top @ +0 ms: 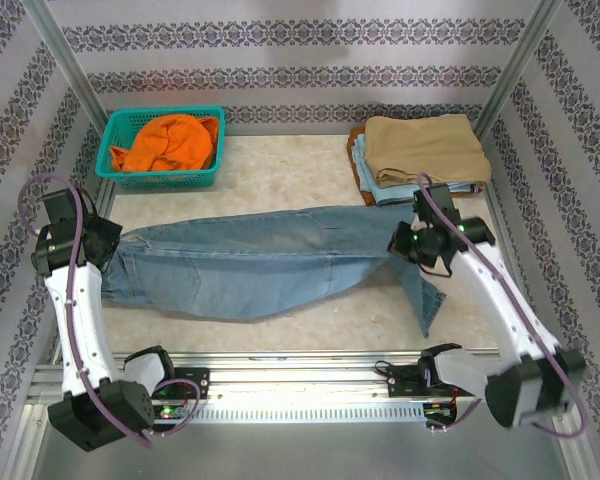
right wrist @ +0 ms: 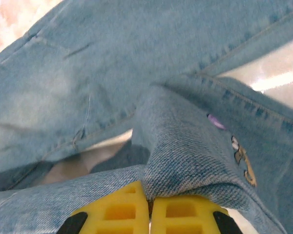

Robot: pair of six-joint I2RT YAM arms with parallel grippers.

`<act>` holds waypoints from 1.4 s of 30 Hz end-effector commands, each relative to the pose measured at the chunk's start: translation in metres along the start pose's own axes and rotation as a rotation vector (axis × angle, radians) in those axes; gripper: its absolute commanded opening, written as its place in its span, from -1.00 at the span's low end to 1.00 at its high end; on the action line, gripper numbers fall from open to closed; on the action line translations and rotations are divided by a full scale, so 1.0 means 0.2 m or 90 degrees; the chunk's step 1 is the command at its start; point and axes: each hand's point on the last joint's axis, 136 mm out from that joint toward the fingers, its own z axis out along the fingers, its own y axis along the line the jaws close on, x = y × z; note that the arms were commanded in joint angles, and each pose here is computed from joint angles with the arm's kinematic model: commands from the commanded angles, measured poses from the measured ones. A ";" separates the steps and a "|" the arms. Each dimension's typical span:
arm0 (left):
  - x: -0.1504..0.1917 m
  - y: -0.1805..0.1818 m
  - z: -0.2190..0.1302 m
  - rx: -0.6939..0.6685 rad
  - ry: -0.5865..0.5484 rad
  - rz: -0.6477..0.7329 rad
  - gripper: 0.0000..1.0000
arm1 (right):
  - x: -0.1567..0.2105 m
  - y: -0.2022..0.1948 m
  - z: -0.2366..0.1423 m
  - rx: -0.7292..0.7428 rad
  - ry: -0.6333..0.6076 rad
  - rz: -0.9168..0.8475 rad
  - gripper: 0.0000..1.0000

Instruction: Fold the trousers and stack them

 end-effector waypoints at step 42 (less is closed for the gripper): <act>0.41 -0.11 0.49 0.065 0.149 0.074 0.55 | -0.27 0.39 0.45 -0.034 0.052 -0.115 -0.10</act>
